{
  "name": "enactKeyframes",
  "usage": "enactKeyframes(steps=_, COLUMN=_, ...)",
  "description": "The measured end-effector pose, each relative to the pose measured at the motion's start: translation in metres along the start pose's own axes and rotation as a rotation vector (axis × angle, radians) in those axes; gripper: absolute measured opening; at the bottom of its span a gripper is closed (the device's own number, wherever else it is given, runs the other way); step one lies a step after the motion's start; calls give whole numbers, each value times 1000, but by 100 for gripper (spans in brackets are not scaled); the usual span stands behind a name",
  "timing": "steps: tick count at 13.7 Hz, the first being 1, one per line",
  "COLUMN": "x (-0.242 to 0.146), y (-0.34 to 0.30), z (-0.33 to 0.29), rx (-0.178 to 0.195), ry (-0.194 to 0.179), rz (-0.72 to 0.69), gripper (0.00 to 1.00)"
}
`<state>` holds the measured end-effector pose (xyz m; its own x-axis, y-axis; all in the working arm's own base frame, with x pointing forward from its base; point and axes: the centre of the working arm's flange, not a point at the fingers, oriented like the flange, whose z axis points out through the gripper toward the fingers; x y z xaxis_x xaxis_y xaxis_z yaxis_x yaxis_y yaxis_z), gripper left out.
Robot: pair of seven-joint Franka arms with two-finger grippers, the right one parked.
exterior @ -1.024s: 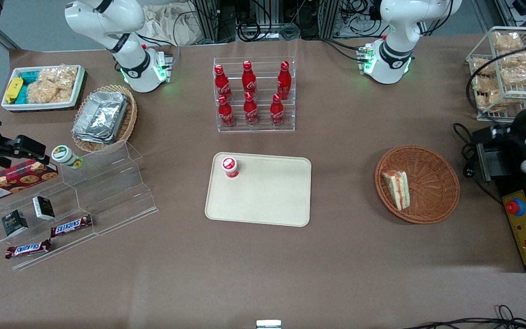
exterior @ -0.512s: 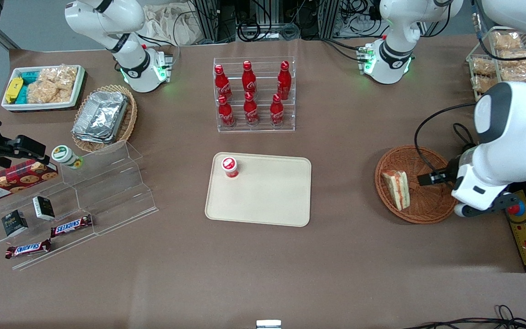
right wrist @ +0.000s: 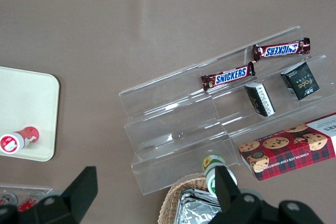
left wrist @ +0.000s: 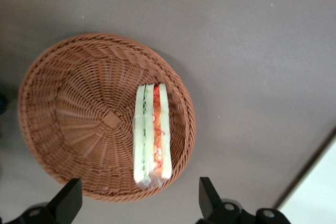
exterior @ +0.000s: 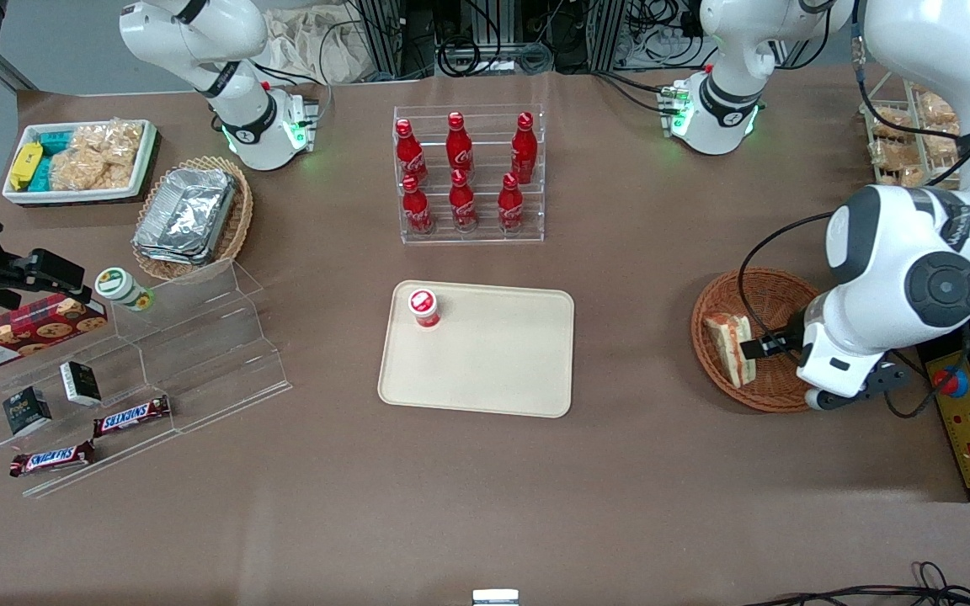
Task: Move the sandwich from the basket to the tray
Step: 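Lower the left gripper and close it on the sandwich wedge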
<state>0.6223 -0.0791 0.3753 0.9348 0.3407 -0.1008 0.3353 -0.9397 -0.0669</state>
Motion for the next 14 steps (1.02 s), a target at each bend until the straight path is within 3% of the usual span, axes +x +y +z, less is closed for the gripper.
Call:
enactKeyframes(steps=12, x=-27, y=-2, z=123, rx=-1, ry=-9, rz=-1, gripper=100)
enactKeyframes(steps=14, x=-27, y=-1, z=133, rx=3, ry=-21, rz=-1, gripper=81)
